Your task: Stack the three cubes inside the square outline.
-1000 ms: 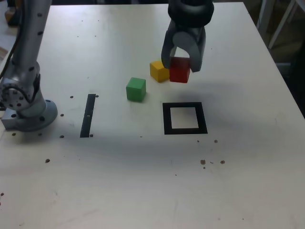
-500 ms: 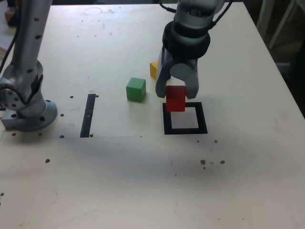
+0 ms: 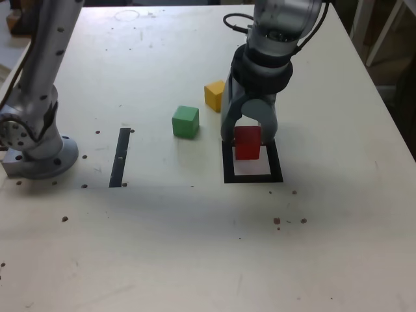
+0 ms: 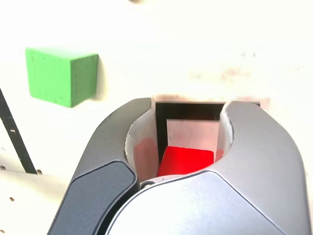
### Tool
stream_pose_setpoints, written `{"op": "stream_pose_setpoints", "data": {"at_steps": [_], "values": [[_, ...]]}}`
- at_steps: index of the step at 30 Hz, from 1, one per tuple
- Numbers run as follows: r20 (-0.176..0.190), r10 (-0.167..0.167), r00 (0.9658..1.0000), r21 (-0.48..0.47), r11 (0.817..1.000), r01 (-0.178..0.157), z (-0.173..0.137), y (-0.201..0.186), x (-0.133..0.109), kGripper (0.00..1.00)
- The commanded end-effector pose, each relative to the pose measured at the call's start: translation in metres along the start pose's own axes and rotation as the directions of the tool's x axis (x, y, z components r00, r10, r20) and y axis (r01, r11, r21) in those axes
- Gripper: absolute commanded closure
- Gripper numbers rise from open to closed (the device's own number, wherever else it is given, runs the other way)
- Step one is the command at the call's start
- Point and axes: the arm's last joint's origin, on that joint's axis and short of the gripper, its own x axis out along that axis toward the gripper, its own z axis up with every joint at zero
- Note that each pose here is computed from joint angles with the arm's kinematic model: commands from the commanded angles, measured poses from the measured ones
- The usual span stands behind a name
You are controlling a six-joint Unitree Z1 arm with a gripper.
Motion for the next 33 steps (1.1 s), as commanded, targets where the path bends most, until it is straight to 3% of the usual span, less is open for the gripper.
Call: {"op": "stream_pose_setpoints", "data": {"at_steps": [1, 10, 12, 16, 18, 27, 33], "values": [[-0.005, 0.001, 1.0000, -0.005, 1.000, -0.001, 0.001, 0.001, 0.004, 0.73], [-0.001, -0.004, 1.0000, -0.007, 1.000, 0.004, 0.002, 0.001, 0.009, 0.69], [-0.003, -0.005, 1.0000, -0.003, 1.000, 0.005, 0.002, 0.000, 0.010, 0.56], [-0.003, -0.010, 0.9999, 0.010, 1.000, 0.010, 0.001, 0.000, 0.014, 0.15], [-0.001, -0.013, 0.9999, 0.013, 1.000, 0.013, 0.000, 0.000, 0.016, 0.03], [0.021, -0.007, 0.9998, 0.010, 1.000, 0.007, -0.006, 0.001, 0.009, 0.01], [0.016, 0.045, 0.9989, 0.000, 0.999, -0.045, -0.028, 0.013, -0.011, 0.01]]}}
